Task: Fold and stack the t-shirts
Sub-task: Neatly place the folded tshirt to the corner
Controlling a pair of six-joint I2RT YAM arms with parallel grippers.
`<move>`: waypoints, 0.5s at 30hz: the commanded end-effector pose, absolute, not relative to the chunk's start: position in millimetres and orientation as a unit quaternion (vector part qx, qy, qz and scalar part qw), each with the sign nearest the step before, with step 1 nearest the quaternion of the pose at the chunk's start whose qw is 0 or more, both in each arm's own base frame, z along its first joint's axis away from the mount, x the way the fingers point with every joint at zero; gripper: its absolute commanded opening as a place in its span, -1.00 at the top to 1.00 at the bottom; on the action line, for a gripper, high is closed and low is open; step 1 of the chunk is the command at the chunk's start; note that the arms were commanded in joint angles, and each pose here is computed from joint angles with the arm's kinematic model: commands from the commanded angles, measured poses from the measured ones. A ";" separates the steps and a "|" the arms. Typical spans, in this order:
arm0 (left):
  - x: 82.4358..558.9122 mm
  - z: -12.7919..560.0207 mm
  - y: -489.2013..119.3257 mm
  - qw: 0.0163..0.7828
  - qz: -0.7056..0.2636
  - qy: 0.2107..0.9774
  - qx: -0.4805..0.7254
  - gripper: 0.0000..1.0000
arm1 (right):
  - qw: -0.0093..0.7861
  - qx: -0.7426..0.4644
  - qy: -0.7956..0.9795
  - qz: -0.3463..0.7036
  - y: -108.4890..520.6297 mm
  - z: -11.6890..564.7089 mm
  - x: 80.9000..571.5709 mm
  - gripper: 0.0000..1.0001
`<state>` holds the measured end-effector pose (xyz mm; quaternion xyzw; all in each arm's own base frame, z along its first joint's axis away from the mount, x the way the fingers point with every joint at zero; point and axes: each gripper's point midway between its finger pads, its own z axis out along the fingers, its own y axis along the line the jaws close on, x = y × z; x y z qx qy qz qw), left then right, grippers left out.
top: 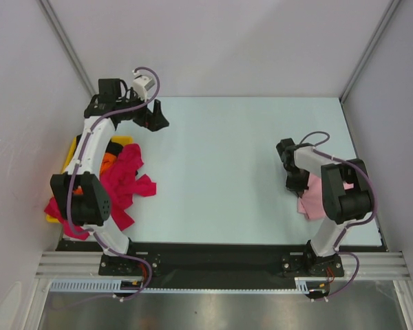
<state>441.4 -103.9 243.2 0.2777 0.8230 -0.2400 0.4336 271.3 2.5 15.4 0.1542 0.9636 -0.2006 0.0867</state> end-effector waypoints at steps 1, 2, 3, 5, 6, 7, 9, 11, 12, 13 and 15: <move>438.9 283.5 -99.2 0.473 -0.260 0.792 0.286 -1.00 | 0.010 0.200 0.964 -0.177 17.0 9.5 220.1 1.00; 438.7 284.1 -98.2 0.473 -0.262 0.791 0.286 -0.99 | 0.010 0.204 0.964 -0.173 18.6 11.1 215.8 1.00; 438.8 285.0 -97.5 0.474 -0.263 0.790 0.286 -0.99 | 0.002 0.218 0.960 -0.177 17.3 7.8 206.1 1.00; 437.0 285.5 -97.3 0.474 -0.264 0.788 0.291 -1.00 | 0.002 0.230 0.955 -0.187 13.1 9.1 197.4 1.00; 436.1 287.6 -97.8 0.475 -0.265 0.786 0.294 -0.99 | -0.002 0.234 0.952 -0.195 10.1 8.6 192.2 1.00; 435.7 288.0 -98.2 0.476 -0.265 0.784 0.298 -1.00 | -0.003 0.240 0.950 -0.198 9.1 9.1 190.0 1.00; 432.4 288.8 -100.4 0.473 -0.272 0.781 0.304 -1.00 | -0.008 0.244 0.950 -0.197 7.6 10.5 183.7 1.00; 429.6 288.2 -101.2 0.469 -0.277 0.781 0.305 -1.00 | -0.013 0.247 0.948 -0.199 5.2 13.5 175.9 1.00; 428.7 288.9 -102.2 0.469 -0.280 0.780 0.307 -0.99 | -0.010 0.251 0.947 -0.198 4.4 16.3 172.5 1.00; 427.8 287.8 -102.3 0.467 -0.281 0.780 0.307 -1.00 | -0.009 0.254 0.947 -0.197 4.6 18.2 170.0 1.00; 428.2 289.2 -102.5 0.469 -0.281 0.779 0.308 -1.00 | -0.005 0.256 0.946 -0.200 3.0 23.0 168.1 1.00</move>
